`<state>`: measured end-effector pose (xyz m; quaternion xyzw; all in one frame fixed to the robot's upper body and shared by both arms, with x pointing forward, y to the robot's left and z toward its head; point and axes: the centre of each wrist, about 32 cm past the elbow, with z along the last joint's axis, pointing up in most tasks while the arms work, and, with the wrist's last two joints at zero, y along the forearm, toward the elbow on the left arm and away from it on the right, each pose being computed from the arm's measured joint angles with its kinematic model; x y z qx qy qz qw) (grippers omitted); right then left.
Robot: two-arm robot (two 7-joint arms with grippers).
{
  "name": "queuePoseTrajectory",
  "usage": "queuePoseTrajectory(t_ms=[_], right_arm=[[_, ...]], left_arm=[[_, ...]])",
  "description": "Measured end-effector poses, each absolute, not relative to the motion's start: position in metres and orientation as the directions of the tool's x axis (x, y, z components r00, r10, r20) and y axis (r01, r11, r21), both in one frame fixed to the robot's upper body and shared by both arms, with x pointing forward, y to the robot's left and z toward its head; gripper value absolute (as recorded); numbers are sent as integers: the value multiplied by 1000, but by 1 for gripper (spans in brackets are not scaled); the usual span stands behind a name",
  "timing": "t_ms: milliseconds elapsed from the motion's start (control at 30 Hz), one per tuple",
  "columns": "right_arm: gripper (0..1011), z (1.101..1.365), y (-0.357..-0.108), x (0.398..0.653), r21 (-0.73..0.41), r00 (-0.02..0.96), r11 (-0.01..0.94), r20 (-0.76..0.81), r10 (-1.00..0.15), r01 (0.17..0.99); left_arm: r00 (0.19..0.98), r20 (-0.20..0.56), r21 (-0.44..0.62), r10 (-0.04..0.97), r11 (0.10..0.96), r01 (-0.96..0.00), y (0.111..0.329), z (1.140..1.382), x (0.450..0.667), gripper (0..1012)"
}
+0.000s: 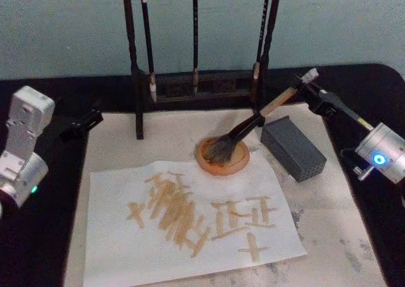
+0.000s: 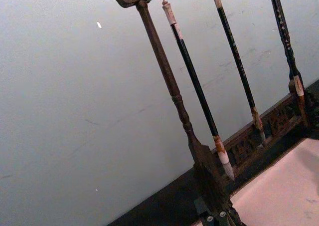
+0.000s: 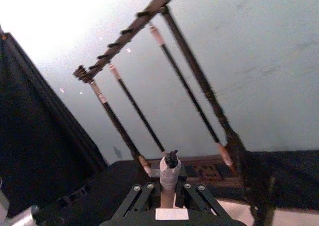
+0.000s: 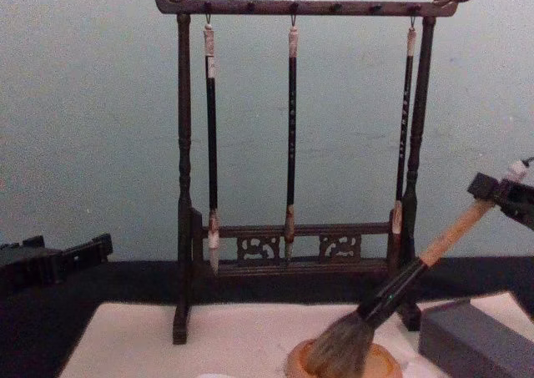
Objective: Pick up the brush from the inkstone, write on the paper, then place the brush back to its original position.
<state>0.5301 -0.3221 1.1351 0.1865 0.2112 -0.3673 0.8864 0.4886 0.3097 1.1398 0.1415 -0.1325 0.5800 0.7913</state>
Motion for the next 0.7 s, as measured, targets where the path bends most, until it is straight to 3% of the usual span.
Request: queuePoseTrajectory(t_ms=[700], right_arm=[[166, 1179, -289, 502, 183, 785, 775, -297, -544, 605]], left_arm=[[292, 374, 70, 880, 287, -955, 310, 1140, 489, 1002]])
